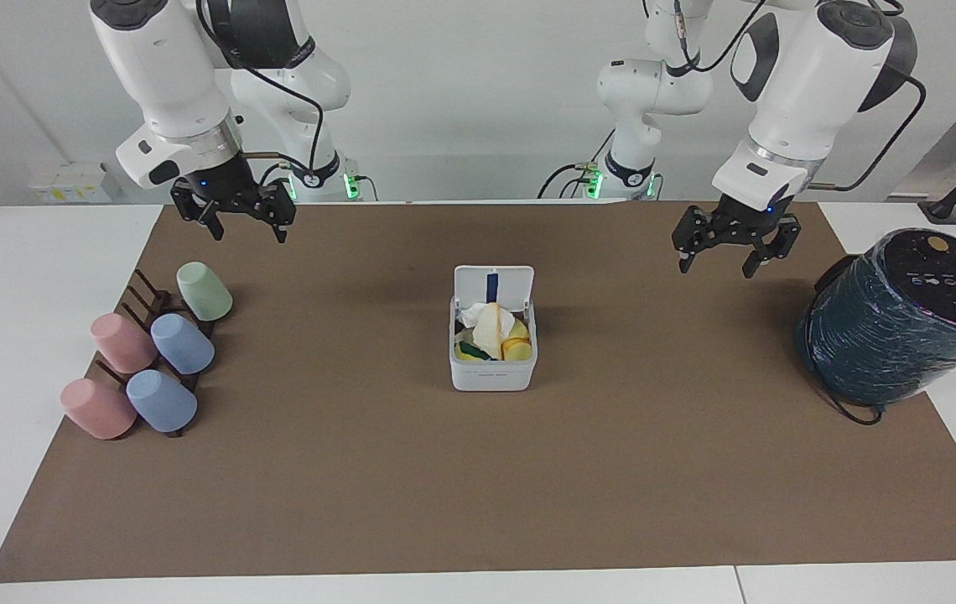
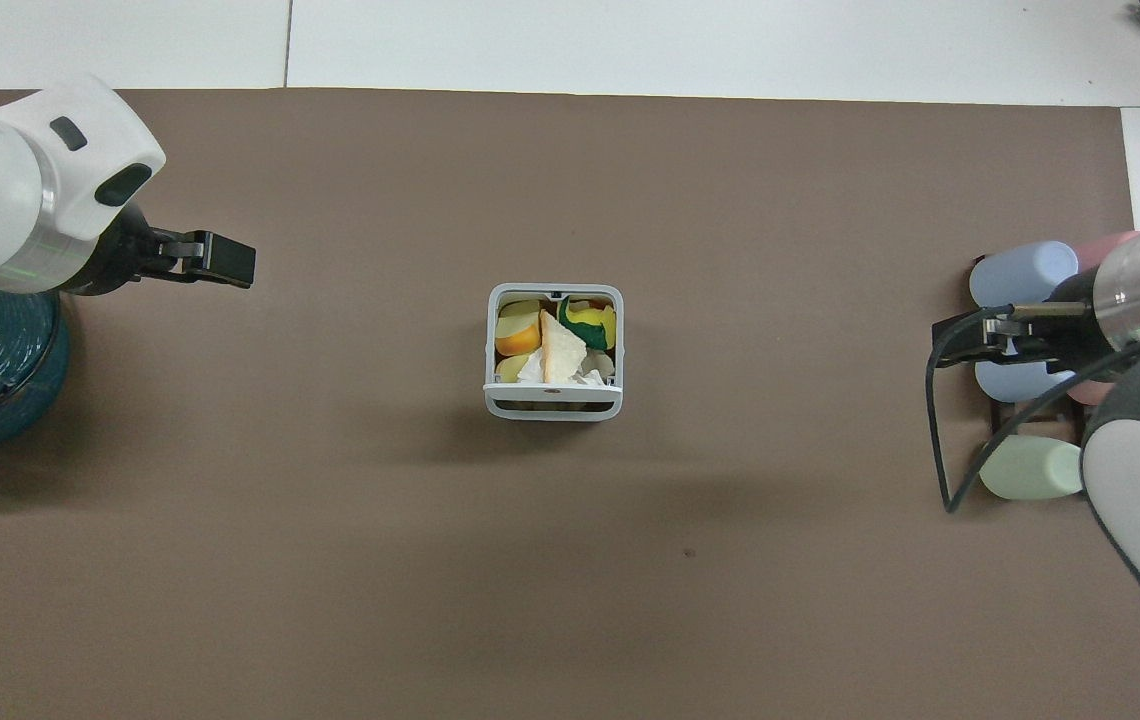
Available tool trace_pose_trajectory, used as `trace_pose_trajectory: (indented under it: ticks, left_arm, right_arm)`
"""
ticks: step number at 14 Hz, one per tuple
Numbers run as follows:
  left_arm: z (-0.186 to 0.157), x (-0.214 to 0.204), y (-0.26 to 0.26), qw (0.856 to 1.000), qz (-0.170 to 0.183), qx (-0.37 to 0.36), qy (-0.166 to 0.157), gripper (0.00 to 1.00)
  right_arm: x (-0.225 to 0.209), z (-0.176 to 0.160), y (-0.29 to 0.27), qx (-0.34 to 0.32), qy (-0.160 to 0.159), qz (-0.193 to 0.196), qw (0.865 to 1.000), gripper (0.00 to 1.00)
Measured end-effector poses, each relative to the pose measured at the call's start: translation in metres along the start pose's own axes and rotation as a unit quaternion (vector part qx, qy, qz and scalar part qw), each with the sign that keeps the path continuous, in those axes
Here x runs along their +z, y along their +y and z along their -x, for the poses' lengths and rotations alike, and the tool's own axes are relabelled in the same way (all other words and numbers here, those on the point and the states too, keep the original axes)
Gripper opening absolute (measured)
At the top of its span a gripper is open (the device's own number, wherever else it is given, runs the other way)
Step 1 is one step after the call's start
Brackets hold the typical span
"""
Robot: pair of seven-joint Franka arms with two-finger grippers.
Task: Close trash can lid
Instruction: 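Move the left gripper toward the white trash can's open lid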
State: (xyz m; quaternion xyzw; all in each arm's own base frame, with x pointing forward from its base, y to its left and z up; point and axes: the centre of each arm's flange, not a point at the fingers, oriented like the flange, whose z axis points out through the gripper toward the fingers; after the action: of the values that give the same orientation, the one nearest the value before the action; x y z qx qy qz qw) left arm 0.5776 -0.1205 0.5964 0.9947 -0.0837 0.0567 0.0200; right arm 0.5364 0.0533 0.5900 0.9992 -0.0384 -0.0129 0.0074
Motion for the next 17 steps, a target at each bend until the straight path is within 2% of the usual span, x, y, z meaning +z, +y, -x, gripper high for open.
trace_pose_trajectory:
  ticks: [6,11,12,15,17]
  left_arm:
    - [0.000,-0.001,0.002,1.000,0.000,0.003,0.001,1.00]
    - [0.004,0.003,0.027,1.000,0.003,0.024,-0.005,1.00]
    - [0.007,0.007,0.039,0.999,0.004,0.032,-0.010,0.92]
    - [0.028,0.020,0.080,0.999,0.005,0.036,-0.031,0.50]
    - [0.048,0.029,0.112,0.998,0.004,0.032,-0.045,0.26]
  right_arm:
    - [0.000,0.000,0.000,0.000,0.000,0.000,1.000,1.00]
    - [0.000,0.000,0.000,0.000,0.000,0.000,1.000,1.00]
    - [0.000,0.000,0.000,0.000,0.000,0.000,1.000,1.00]
    - [0.000,0.000,0.000,0.000,0.000,0.000,1.000,1.00]
    - [0.000,0.000,0.000,0.000,0.000,0.000,1.000,1.00]
